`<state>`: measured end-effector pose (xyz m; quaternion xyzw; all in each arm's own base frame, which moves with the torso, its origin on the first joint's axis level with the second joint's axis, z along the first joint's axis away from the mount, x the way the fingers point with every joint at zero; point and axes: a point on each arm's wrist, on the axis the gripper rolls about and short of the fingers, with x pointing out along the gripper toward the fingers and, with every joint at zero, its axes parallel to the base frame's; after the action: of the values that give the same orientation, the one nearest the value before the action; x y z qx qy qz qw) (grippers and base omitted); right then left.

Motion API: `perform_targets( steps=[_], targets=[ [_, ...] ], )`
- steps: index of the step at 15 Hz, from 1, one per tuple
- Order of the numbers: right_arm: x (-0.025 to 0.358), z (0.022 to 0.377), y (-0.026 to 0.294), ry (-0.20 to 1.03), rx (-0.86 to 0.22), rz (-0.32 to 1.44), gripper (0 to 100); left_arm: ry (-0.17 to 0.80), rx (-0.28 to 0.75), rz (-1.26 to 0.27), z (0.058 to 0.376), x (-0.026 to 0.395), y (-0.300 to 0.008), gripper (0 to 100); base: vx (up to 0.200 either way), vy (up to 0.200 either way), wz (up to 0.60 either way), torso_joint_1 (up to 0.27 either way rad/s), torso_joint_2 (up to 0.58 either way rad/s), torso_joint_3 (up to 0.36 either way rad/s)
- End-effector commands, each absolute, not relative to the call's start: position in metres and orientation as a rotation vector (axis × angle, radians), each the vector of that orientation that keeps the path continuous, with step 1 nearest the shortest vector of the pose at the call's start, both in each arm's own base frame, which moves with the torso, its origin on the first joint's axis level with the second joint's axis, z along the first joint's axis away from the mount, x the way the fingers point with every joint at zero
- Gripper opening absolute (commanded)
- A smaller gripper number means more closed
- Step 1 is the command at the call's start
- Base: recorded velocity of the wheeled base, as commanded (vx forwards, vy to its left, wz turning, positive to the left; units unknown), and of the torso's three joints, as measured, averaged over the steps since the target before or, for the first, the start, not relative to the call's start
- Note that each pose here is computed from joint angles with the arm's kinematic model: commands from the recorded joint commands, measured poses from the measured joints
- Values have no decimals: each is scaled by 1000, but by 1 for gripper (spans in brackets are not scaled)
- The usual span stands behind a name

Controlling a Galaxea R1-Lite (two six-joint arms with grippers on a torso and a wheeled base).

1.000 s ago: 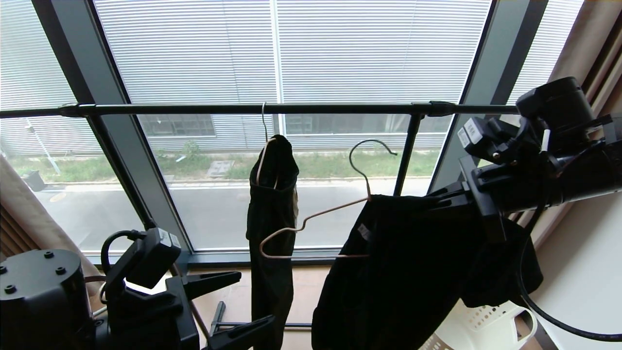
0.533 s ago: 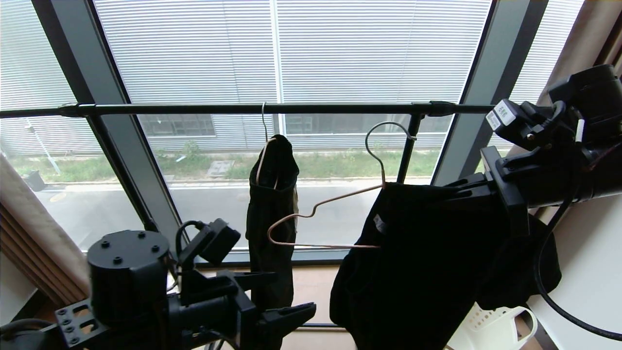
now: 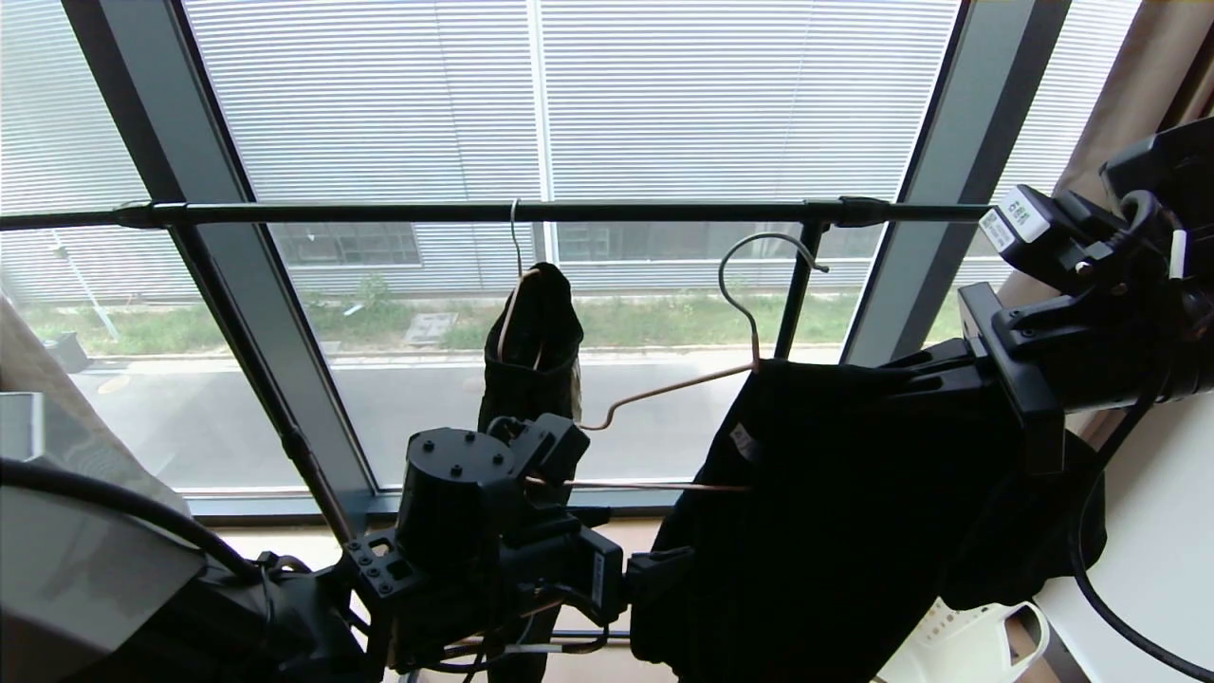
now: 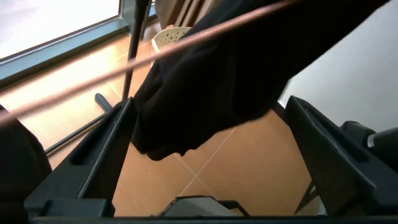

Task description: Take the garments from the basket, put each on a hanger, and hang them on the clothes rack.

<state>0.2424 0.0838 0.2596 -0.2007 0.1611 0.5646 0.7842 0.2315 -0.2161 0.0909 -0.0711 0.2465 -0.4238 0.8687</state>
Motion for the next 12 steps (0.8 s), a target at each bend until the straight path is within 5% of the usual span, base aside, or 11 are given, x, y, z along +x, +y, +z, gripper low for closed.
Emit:
perform_targets(
  steps=[1, 10, 11, 12],
  targets=[
    [235, 263, 86, 330, -442, 1231, 0, 542, -136, -894, 81, 233, -225, 100, 0, 0, 0, 0, 0, 0],
    [233, 264, 89, 322, -446, 1242, 0, 559, -114, -872, 71, 232, -232, 100, 0, 0, 0, 0, 0, 0],
    [233, 264, 89, 324, -444, 1242, 0, 553, -103, -842, 69, 232, -235, 0, 0, 0, 0, 0, 0, 0],
    [233, 264, 89, 323, -446, 1242, 0, 549, -101, -839, 70, 232, -235, 0, 0, 0, 0, 0, 0, 0]
  ],
)
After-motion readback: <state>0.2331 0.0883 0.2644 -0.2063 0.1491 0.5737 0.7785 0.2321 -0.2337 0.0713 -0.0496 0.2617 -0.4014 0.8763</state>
